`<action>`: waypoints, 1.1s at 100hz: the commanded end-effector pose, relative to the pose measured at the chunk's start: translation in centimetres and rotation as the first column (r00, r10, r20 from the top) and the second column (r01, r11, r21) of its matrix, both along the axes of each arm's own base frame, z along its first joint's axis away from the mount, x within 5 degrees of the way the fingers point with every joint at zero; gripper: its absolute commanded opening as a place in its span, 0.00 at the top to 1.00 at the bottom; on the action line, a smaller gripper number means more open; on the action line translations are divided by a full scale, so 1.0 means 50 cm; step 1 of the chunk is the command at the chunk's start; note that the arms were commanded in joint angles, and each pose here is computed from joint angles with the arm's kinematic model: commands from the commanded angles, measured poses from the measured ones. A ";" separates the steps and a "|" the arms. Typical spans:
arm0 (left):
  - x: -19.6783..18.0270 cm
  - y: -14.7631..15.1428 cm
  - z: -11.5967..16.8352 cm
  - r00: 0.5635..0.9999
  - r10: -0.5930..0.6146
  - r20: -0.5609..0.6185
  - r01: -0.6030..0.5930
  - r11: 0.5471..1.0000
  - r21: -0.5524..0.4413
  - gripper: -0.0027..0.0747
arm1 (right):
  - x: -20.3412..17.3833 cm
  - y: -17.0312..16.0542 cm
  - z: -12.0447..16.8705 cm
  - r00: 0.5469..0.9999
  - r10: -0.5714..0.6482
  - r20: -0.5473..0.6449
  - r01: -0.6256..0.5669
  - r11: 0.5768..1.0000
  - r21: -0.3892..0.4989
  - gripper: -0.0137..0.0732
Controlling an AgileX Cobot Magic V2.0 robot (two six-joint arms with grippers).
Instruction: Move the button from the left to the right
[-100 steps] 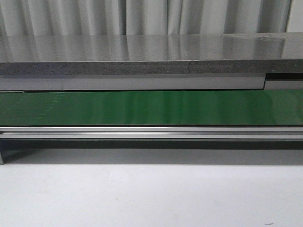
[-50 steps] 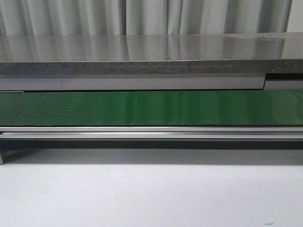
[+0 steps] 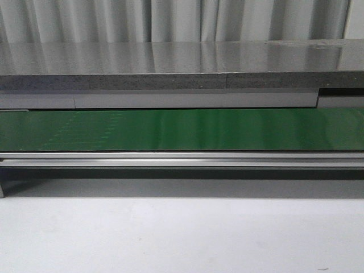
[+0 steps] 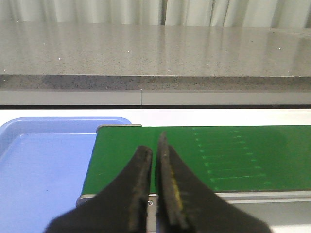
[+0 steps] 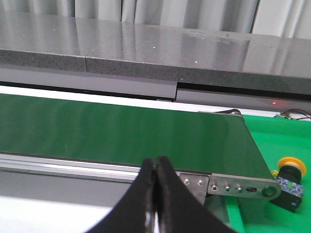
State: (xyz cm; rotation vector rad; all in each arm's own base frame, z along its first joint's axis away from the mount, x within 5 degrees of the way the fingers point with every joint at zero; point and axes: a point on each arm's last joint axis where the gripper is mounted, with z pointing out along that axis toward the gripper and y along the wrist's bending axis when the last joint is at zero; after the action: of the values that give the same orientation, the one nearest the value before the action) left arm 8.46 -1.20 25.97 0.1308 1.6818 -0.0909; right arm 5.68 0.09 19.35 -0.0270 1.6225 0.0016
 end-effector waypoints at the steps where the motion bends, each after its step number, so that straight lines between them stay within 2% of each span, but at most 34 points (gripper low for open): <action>1: 0.002 0.002 0.032 0.995 0.016 0.098 -0.014 1.000 -0.021 0.96 | -0.002 0.000 0.016 0.995 -0.001 0.104 0.002 1.000 -0.008 0.92; 110: 0.002 0.002 0.032 0.995 0.016 0.098 -0.014 1.000 -0.021 0.96 | -0.002 0.000 0.014 0.996 -0.001 0.092 0.002 1.000 -0.009 0.92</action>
State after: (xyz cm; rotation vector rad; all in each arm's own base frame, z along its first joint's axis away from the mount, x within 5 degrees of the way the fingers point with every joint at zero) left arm 8.46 -1.20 25.97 0.1308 1.6818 -0.0909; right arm 5.69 0.09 19.30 -0.0270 1.6240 0.0016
